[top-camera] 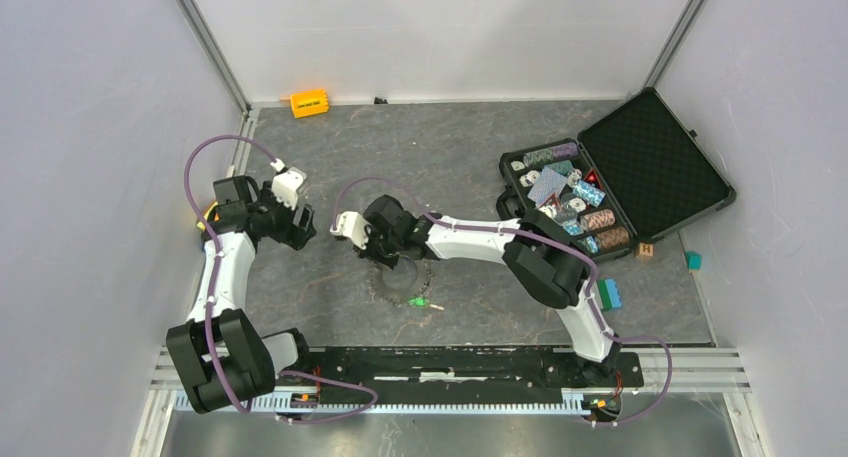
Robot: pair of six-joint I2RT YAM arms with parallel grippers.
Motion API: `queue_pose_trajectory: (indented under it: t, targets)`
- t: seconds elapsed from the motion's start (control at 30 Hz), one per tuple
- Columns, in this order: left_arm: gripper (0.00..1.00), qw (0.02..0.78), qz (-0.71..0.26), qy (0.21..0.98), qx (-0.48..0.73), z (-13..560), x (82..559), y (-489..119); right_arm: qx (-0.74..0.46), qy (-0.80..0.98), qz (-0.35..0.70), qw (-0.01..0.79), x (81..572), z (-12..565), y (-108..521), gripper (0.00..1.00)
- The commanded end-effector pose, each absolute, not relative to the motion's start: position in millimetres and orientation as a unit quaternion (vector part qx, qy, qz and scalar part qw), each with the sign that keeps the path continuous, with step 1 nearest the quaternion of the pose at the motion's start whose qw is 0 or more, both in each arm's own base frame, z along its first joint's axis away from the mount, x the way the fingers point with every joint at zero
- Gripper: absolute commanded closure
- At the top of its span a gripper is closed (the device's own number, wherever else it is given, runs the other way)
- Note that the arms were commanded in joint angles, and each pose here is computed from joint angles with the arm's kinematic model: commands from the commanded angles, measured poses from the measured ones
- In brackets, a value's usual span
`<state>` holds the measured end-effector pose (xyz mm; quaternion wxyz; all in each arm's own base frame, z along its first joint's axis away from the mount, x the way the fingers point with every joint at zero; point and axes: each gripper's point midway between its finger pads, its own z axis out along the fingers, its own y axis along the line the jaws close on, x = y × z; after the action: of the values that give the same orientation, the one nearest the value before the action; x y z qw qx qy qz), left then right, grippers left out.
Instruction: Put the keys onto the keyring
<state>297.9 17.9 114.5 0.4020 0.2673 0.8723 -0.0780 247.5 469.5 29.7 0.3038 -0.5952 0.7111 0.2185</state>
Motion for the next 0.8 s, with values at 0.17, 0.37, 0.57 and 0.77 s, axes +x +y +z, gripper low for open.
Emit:
queue_pose_trajectory:
  t: [0.17, 0.37, 0.57, 0.77]
  targets:
    - [0.16, 0.432, -0.135, 0.834, 0.316, 139.0, 296.7, -7.0, -0.597, 0.656, 0.308, 0.344, 251.1, 107.9, 464.1, 1.0]
    - [0.17, 0.448, -0.185, 0.803, 0.348, 151.3, 287.1, -29.1, -0.6, 0.632, 0.354, 0.34, 245.1, 128.8, 448.4, 1.0]
    - [0.18, 0.467, -0.239, 0.751, 0.4, 163.1, 273.2, -62.2, -0.598, 0.622, 0.36, 0.354, 248.9, 145.6, 429.6, 1.0]
    - [0.18, 0.455, -0.25, 0.727, 0.449, 165.4, 269.1, -89.5, -0.593, 0.641, 0.326, 0.363, 264.0, 136.5, 399.5, 1.0]
